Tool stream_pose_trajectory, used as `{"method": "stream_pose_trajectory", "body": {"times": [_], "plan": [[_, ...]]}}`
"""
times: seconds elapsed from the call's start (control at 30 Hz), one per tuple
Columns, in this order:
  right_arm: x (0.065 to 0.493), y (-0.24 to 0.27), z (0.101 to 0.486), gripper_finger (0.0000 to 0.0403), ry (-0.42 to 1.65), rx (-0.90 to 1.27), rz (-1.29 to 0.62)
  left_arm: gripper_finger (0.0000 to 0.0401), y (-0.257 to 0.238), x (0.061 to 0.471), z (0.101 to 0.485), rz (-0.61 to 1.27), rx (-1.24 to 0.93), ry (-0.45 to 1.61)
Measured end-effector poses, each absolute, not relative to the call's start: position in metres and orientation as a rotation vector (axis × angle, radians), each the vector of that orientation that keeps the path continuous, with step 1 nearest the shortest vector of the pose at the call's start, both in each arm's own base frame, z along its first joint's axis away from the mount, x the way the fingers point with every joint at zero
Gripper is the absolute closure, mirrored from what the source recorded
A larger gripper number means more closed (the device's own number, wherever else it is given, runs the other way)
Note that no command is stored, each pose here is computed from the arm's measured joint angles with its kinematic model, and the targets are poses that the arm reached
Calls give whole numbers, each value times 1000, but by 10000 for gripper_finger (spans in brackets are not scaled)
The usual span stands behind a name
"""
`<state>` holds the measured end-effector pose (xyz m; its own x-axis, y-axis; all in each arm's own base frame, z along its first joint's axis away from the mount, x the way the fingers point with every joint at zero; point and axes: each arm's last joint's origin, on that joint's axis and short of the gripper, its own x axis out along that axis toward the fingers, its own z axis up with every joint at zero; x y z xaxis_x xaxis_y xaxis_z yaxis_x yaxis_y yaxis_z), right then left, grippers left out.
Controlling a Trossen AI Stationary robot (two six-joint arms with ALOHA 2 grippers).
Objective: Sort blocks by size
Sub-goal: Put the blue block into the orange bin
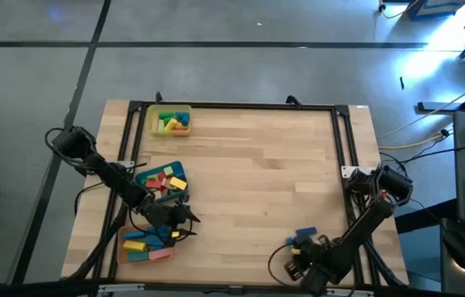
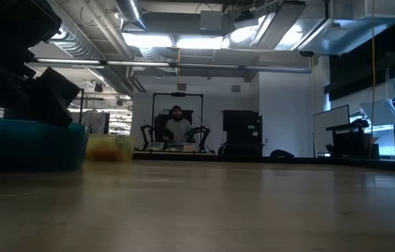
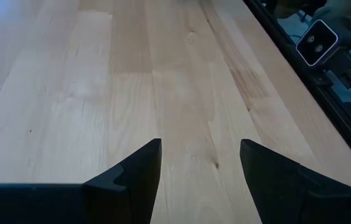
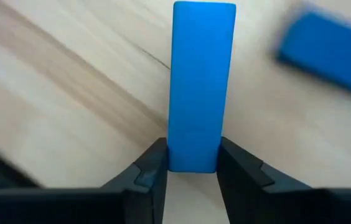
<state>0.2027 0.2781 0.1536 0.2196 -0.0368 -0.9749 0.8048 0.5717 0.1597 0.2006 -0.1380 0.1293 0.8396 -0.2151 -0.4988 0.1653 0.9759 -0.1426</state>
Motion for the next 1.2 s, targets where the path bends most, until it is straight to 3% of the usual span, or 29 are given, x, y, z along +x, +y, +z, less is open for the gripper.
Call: {"method": "stream_pose_trajectory", "body": {"times": [0.27, 0.63, 1.2], "plan": [[238, 276, 162, 286, 853, 654, -470, 195, -135, 204, 130, -165, -181, 535], [325, 250, 150, 285, 555, 372, -297, 122, -128, 214, 139, -178, -257, 457], [378, 220, 167, 284, 284, 220, -193, 126, -135, 219, 163, -222, -245, 209]]}}
